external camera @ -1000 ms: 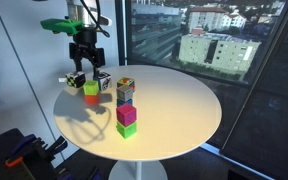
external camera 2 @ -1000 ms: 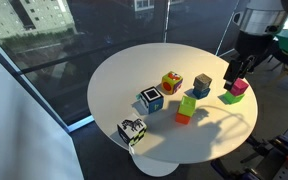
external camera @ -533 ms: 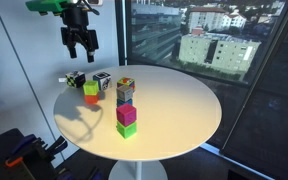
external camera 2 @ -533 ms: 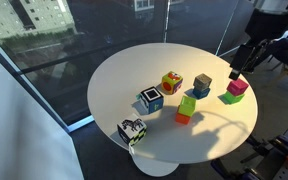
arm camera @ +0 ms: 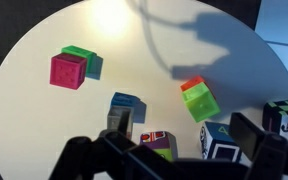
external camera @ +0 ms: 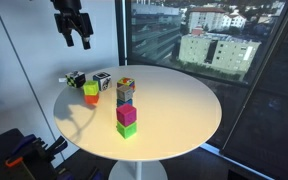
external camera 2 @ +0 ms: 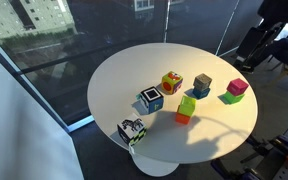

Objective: Pick up the light green block from the green block top and put it on the orange block top, remove the mulberry pink block from the stack and put it on top of the green block top

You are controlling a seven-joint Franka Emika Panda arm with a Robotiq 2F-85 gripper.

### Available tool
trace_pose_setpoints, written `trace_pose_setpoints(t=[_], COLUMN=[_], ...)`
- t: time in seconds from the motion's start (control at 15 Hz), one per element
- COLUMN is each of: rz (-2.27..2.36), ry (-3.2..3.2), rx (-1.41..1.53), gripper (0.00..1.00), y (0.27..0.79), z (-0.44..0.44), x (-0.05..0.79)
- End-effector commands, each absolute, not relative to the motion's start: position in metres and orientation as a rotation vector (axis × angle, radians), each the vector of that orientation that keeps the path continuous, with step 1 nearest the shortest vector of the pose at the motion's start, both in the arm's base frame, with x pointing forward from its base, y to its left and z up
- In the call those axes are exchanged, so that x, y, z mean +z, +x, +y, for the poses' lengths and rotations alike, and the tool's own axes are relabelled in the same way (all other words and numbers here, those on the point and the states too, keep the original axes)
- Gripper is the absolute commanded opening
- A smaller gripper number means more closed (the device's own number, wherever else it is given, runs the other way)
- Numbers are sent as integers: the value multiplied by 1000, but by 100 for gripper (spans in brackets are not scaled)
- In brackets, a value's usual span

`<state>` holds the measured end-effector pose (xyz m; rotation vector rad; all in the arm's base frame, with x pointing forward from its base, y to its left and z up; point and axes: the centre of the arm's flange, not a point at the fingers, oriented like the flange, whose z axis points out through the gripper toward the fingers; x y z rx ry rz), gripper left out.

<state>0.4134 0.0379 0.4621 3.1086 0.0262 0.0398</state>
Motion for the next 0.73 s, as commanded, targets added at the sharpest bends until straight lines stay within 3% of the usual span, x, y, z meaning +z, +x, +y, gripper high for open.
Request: trace_pose_setpoints(t=[0.0,0.67], rz=[-13,16], ry=[3078,3104], rx=[78,49], gripper=[100,100], y=[406,412], z=[41,39], x=[474,464])
